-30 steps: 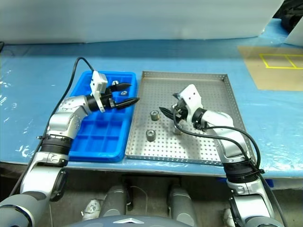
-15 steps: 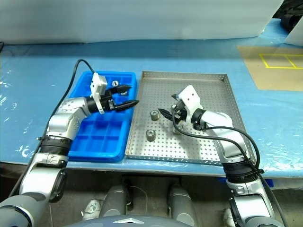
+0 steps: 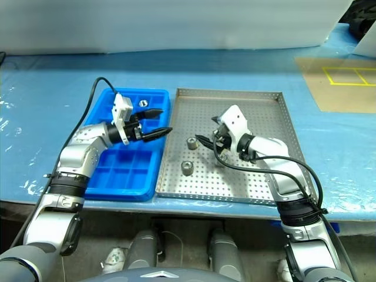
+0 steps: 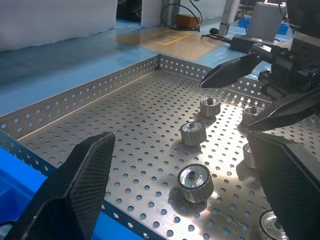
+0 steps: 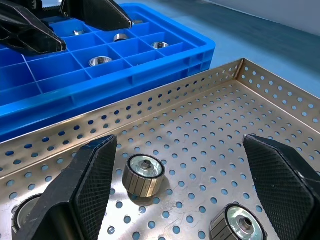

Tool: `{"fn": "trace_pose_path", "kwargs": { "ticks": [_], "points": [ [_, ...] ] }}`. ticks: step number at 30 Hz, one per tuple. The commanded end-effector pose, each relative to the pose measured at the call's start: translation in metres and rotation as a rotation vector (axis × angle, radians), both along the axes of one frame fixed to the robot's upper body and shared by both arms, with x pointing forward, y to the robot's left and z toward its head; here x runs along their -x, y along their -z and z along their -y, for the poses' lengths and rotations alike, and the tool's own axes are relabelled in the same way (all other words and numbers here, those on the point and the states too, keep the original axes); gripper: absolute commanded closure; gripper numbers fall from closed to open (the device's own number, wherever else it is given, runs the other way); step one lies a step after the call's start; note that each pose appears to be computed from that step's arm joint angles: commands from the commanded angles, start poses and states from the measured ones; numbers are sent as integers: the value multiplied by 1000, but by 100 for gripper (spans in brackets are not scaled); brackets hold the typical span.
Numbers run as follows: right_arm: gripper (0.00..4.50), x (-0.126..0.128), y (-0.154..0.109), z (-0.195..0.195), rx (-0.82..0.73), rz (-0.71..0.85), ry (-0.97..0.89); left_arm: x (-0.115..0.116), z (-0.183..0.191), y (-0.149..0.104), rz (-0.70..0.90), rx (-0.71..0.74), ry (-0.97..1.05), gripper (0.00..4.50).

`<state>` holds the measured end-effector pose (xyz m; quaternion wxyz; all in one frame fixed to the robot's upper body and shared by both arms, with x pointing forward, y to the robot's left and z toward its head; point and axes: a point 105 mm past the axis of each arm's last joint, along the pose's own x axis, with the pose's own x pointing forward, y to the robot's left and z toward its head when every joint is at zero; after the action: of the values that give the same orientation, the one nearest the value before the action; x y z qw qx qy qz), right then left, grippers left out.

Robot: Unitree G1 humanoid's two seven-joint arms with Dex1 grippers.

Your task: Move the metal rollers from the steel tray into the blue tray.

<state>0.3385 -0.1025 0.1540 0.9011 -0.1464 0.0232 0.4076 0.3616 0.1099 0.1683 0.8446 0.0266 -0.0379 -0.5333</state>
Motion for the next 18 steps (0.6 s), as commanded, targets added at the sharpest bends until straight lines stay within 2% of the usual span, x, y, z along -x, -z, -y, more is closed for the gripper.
{"fn": "trace_pose_path", "kwargs": {
  "ticks": [1, 18],
  "points": [
    [36, -2, -16, -3, -20, 61, -4, 2, -2, -13, 50, 15, 1, 0],
    [36, -3, -16, -1, -29, 63, 9, 3, 2, -15, 57, 22, 10, 0]
  ]
}}
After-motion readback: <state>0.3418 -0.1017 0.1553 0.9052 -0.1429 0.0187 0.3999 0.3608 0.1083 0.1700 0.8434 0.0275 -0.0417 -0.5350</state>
